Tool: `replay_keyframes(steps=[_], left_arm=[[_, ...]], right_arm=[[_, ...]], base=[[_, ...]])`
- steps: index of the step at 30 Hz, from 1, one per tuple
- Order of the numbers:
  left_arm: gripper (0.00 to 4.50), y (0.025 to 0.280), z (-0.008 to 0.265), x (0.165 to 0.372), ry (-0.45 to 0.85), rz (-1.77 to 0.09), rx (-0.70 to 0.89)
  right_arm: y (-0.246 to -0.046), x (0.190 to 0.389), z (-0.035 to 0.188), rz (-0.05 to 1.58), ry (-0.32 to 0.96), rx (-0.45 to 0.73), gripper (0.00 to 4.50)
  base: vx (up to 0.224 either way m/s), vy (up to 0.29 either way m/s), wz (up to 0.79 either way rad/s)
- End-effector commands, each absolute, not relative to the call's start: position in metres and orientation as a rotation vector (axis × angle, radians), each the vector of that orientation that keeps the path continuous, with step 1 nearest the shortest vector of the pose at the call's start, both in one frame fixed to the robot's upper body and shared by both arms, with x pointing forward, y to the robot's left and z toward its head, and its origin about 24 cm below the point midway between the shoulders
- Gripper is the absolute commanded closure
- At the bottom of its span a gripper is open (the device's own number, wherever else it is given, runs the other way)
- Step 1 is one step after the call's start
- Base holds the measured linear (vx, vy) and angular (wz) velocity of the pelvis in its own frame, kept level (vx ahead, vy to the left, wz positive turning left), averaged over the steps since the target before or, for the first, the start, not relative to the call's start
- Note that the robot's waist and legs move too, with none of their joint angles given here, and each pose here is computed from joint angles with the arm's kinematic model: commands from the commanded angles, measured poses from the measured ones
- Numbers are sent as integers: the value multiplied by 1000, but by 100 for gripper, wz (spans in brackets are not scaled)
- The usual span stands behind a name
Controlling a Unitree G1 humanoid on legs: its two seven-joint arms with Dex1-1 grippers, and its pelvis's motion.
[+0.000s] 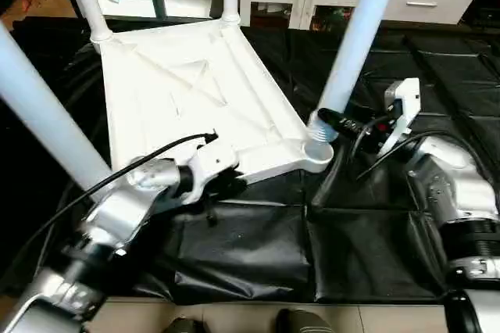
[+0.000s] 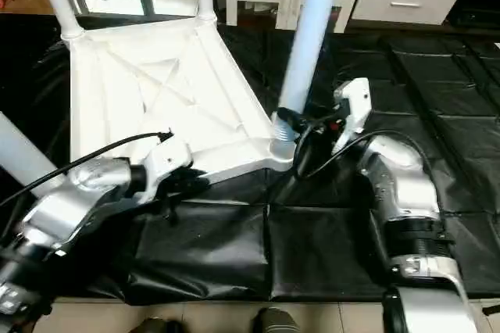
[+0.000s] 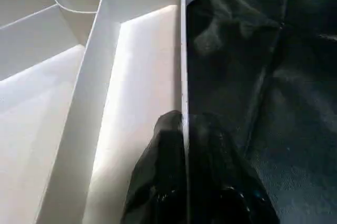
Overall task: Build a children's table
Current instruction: Insert table leg to table base
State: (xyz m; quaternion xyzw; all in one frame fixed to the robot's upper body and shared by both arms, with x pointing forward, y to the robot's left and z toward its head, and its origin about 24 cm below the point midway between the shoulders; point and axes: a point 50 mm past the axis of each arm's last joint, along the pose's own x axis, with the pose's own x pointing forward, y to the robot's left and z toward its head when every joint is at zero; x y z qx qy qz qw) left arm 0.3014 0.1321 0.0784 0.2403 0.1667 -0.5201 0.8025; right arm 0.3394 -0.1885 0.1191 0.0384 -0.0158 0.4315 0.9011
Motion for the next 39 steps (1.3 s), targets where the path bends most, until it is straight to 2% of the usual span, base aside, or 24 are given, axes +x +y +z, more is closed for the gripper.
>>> replay_keyframes(steps=[1, 7, 13, 20, 26, 30, 39], left_arm=[[442, 126, 62, 285, 419, -1235, 481], [450, 141, 45, 266, 486, -1310, 556], [450, 147, 41, 255, 500, -1369, 568], [450, 153, 39, 258, 528, -1342, 595], [450, 149, 41, 262, 498, -1328, 603], [450, 148, 43, 265, 489, -1327, 609], [450, 147, 44, 267, 473, -1322, 618]], right_arm=[[-182, 335, 118, 981, -42, 94, 263], [-182, 324, 102, 1106, -21, 133, 263], [-191, 316, 88, 1175, 41, 113, 263], [-195, 307, 84, 1244, 74, 63, 263], [-202, 299, 78, 1241, 74, 46, 263], [-204, 297, 70, 1212, 75, -6, 263], [-212, 294, 57, 1140, 82, -28, 263]], base=[[0, 0, 0], [0, 0, 0], [0, 0, 0], [0, 0, 0], [0, 0, 0], [0, 0, 0], [0, 0, 0]])
